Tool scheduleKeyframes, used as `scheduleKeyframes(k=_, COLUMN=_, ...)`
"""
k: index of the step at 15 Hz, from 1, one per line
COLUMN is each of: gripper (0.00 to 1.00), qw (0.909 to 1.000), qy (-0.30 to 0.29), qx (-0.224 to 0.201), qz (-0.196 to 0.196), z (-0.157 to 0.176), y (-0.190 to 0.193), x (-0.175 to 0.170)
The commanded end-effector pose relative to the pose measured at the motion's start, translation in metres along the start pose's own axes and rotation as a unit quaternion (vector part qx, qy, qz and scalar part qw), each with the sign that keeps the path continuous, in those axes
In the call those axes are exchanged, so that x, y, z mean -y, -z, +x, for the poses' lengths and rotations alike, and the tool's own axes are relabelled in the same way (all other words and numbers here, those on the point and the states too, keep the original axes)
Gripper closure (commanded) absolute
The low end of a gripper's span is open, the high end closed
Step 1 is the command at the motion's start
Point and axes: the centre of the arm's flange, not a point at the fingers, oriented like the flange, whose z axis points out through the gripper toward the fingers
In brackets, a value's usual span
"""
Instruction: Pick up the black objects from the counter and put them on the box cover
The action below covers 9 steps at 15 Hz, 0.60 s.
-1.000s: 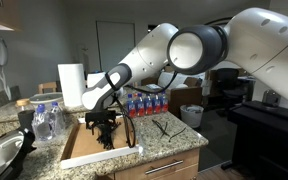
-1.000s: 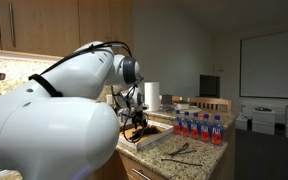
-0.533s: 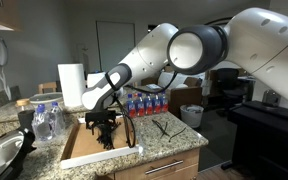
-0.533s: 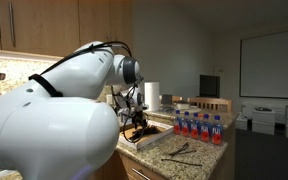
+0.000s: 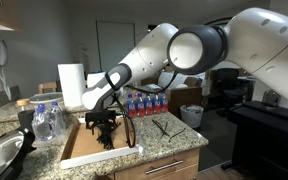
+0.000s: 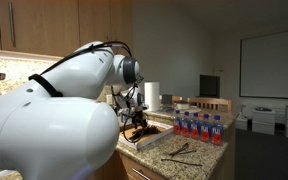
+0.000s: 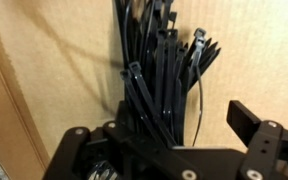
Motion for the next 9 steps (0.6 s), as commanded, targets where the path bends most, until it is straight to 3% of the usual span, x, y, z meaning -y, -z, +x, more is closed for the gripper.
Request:
scheduleKeyframes(k=1, gripper=0.00, qw=1.0000, qy=-0.001, qx=-0.003, qz=0.001, z=-0.002, y=0.003, x=0.001)
scheduleKeyframes(k=9, gripper=0.00, qw=0.9999, qy=0.012, qx=0.004, qz=-0.006, z=-0.010, y=0.059, x=0.004)
